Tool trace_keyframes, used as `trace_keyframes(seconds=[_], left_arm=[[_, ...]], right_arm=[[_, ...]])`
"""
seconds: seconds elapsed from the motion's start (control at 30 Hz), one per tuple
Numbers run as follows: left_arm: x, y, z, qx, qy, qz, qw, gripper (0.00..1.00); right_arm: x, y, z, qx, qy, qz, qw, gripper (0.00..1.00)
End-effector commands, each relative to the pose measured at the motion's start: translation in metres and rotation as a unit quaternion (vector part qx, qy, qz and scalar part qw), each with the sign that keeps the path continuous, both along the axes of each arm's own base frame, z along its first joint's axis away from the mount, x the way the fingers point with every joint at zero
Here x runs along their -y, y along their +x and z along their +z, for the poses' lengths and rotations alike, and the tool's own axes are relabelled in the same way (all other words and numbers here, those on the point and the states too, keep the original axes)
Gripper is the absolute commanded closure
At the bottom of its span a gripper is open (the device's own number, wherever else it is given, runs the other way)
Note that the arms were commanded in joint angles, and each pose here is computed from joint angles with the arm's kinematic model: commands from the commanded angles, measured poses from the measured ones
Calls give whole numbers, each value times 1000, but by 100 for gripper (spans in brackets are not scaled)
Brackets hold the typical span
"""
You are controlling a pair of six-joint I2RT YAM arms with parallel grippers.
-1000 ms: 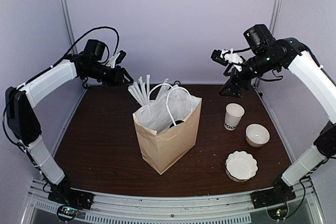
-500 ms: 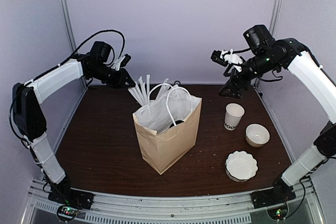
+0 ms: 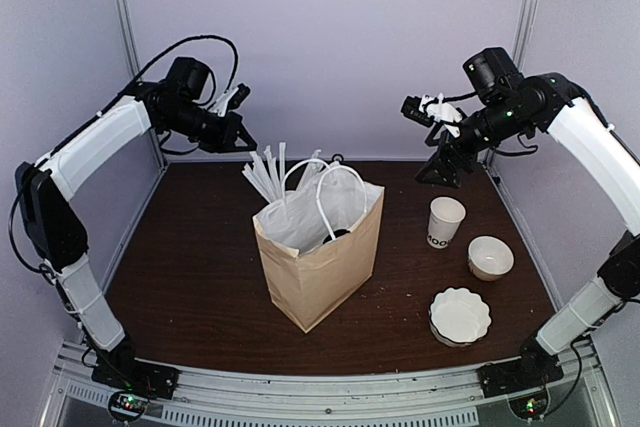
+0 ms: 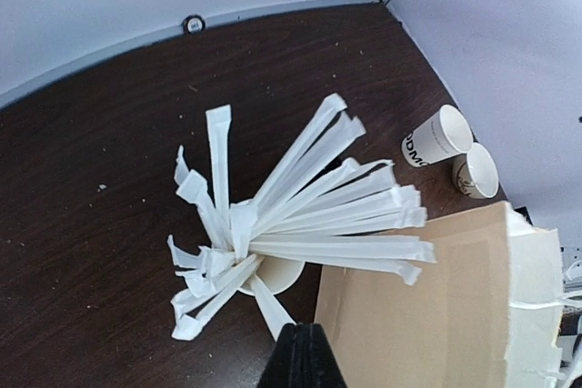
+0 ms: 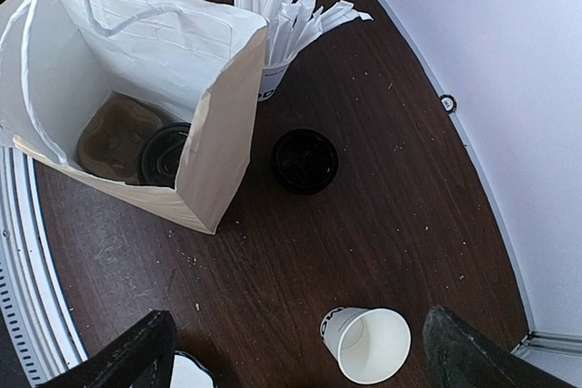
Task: Pack the takeout coffee
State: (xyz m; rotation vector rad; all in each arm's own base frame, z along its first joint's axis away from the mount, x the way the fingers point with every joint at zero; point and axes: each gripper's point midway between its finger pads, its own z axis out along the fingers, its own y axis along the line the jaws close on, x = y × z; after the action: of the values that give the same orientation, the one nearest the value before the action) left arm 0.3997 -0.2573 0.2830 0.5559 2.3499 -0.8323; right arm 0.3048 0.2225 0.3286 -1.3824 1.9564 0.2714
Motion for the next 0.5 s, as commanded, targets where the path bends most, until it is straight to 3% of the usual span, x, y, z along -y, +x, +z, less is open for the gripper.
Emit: trace_keyframes(seconds=[0.0, 0.27, 0.47], left_arm=[[-15, -35, 96, 100, -18, -5, 995, 100], [-40, -113, 203, 205, -77, -14, 976, 100], [-44, -173, 231, 210, -134, -62, 966, 100]], right_arm=[[3, 1, 3, 6, 1, -6, 1000, 2], [8, 4, 5, 19, -12, -14, 1000, 2], [11, 10, 5, 23, -23, -21, 999, 2]])
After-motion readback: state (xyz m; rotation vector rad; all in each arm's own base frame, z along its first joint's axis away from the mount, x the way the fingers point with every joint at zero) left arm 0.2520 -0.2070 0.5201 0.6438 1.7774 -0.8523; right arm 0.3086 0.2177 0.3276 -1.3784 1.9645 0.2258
